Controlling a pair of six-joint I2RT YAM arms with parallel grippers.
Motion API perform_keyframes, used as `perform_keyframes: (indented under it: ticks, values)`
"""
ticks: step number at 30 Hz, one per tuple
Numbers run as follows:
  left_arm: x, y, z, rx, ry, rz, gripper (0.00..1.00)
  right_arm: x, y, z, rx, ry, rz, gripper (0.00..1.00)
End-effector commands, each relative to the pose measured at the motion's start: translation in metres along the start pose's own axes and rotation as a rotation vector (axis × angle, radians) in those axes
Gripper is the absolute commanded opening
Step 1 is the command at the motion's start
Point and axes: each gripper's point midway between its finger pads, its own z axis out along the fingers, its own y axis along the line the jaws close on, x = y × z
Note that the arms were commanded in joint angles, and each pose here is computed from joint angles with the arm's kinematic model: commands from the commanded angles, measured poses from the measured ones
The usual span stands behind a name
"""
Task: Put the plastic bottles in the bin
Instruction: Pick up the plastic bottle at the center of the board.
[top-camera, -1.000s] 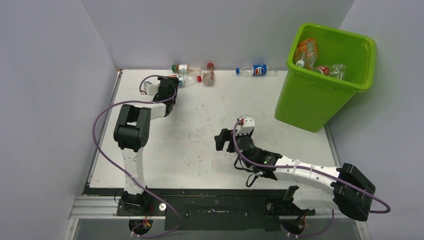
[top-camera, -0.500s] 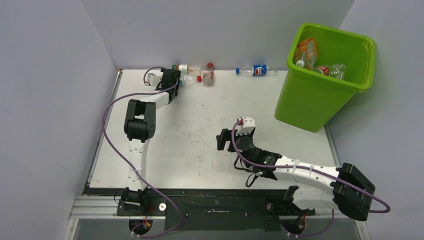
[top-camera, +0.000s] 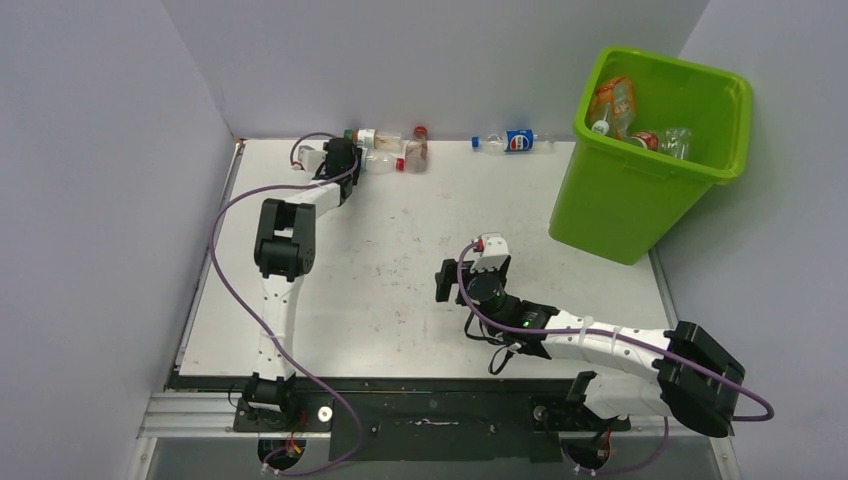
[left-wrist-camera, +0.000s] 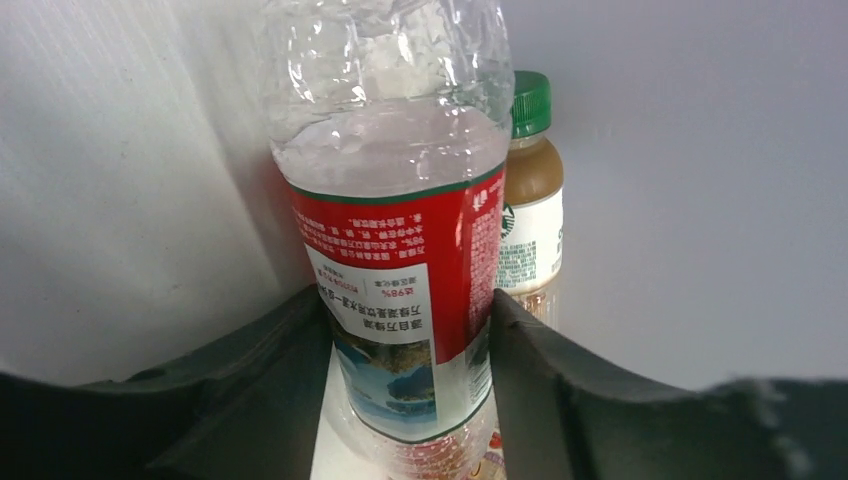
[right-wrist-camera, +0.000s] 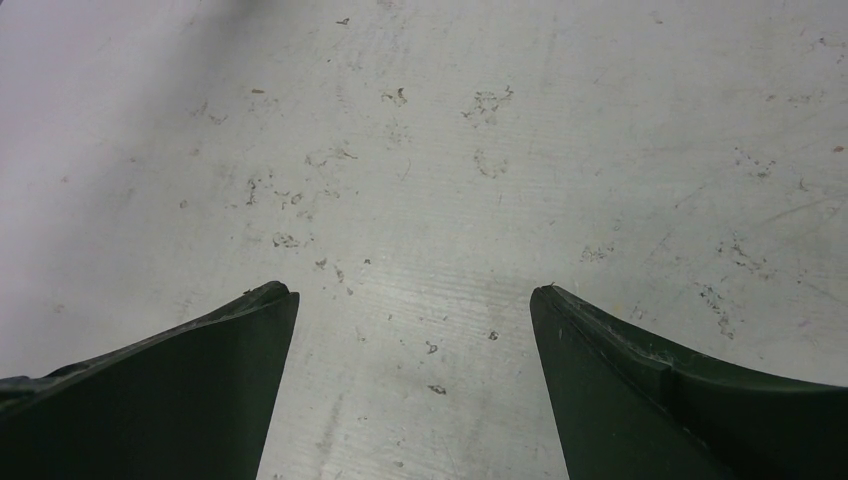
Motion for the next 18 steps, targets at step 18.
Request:
perform_keyframes:
  ticks: [18]
  values:
    - [-0.067, -0.095, -0.195, 0.465, 0.073, -0.027, 0.21, -0.078, 0.034, -0.03, -0.156, -0.122, -0.035, 0.9]
